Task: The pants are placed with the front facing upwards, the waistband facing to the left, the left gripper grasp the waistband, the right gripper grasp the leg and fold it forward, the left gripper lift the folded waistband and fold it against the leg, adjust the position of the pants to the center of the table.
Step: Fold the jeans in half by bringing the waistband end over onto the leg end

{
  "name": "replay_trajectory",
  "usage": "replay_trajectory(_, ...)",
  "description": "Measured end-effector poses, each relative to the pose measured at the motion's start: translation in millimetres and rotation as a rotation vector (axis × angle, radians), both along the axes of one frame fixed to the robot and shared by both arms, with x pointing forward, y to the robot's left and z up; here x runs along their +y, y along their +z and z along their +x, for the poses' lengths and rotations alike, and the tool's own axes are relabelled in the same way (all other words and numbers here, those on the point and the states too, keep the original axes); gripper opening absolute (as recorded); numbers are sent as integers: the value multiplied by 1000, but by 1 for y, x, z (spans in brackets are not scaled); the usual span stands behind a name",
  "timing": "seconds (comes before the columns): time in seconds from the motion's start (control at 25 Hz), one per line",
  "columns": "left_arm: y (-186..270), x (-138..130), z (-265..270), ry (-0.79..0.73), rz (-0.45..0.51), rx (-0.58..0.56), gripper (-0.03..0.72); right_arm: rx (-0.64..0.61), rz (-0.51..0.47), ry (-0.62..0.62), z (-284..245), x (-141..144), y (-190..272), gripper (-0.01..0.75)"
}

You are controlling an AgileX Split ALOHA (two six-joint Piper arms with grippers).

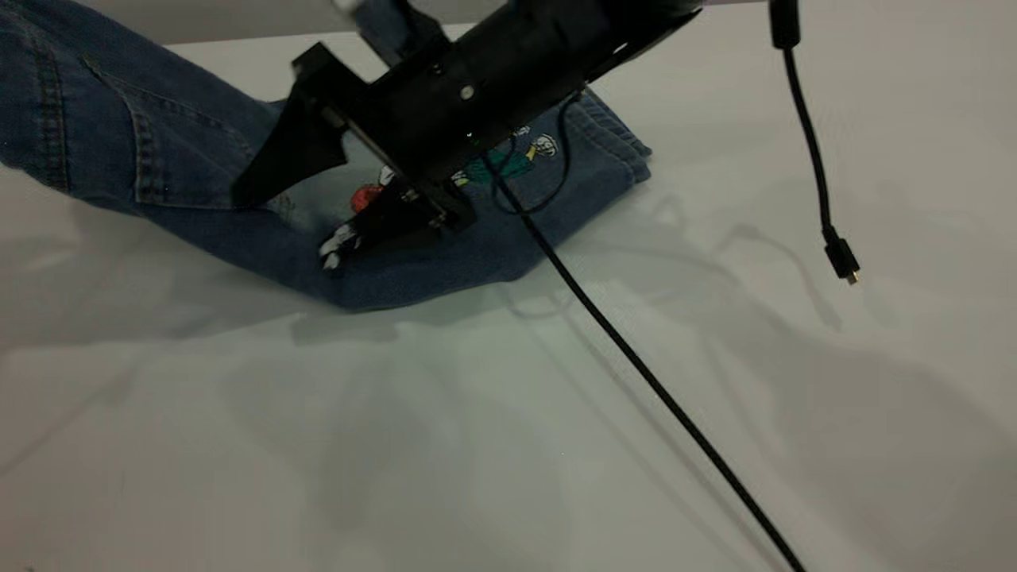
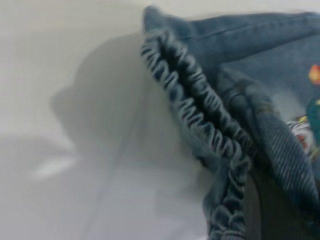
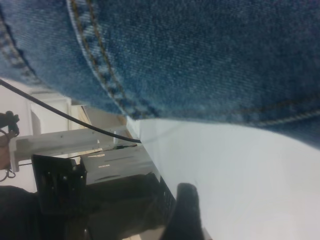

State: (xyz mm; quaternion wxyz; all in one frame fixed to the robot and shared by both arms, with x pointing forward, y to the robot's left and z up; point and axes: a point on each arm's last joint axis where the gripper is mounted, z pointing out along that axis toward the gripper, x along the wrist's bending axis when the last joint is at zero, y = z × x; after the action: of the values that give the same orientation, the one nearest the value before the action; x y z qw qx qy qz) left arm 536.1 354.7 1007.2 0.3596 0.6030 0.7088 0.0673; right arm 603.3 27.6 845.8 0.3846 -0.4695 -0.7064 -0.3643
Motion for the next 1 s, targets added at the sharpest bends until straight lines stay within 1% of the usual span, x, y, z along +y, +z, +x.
replay_trajectory(0.16, 2, -7, -2, -44, 1, 7, 104, -8, 17, 10, 0, 4, 5, 547)
replay_trajectory(0.24, 1, -8, -3, -61, 14, 17, 103, -10, 46, 17, 6, 2, 12, 547)
replay_trajectory(0.4, 1, -8, -4, -61, 2, 24, 103, -47, 65, -27, 22, 3, 28, 547)
replay_trajectory(0.52, 1, -15, -3, -83, -4, 25, 102, -90, 22, -82, 25, 11, 29, 547)
replay_trajectory(0.6, 1, -23, -2, -110, -6, 26, 102, -112, -7, -82, 21, 17, 24, 547)
replay_trajectory(0.72, 4, -31, 0, -144, -11, 20, 102, -110, -28, -85, 15, 26, 13, 547)
replay_trajectory(0.84, 9, -31, 3, -131, -25, -2, 102, -94, -37, -71, 11, 29, 3, 547)
replay_trajectory(1.0, 15, -39, 7, -152, -39, -25, 102, -92, -25, -21, -5, 46, 3, 547)
